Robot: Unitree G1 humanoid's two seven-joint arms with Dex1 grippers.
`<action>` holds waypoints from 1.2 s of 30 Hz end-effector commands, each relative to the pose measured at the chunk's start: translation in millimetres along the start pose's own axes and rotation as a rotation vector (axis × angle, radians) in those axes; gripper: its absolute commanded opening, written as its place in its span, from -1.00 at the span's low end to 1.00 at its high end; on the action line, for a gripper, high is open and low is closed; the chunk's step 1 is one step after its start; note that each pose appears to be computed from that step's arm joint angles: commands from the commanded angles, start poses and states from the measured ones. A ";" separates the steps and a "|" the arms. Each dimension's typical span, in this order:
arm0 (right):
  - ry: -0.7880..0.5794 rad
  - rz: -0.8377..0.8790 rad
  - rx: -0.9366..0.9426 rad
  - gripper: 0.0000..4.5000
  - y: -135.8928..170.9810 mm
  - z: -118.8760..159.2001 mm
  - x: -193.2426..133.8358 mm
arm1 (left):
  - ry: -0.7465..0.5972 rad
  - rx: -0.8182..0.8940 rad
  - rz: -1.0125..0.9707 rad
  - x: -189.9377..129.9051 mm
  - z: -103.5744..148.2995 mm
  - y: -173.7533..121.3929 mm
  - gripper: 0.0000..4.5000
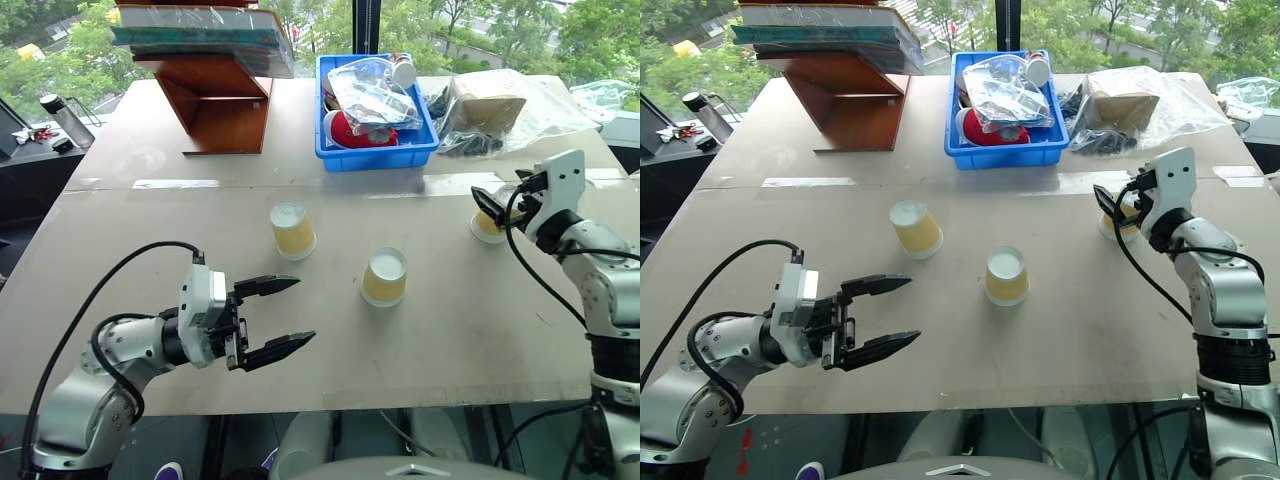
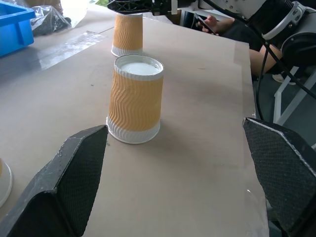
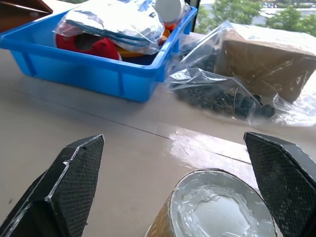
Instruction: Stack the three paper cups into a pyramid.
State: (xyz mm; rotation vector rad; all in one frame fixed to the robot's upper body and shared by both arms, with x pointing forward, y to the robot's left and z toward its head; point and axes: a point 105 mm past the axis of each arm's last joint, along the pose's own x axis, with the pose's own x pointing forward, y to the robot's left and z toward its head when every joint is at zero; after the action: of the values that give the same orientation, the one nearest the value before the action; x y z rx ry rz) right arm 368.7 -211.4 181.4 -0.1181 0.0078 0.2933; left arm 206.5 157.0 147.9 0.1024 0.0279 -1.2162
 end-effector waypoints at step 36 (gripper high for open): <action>-0.010 -0.133 0.051 0.82 -23.8 -8.3 -4.8 | -0.127 0.159 0.015 -6.3 26.2 6.5 1.00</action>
State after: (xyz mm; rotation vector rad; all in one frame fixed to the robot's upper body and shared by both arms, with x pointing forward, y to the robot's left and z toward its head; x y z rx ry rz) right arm 372.9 -229.8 156.2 -0.0606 0.0763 0.1869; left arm 211.2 160.4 171.1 0.1353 -0.1550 -1.2074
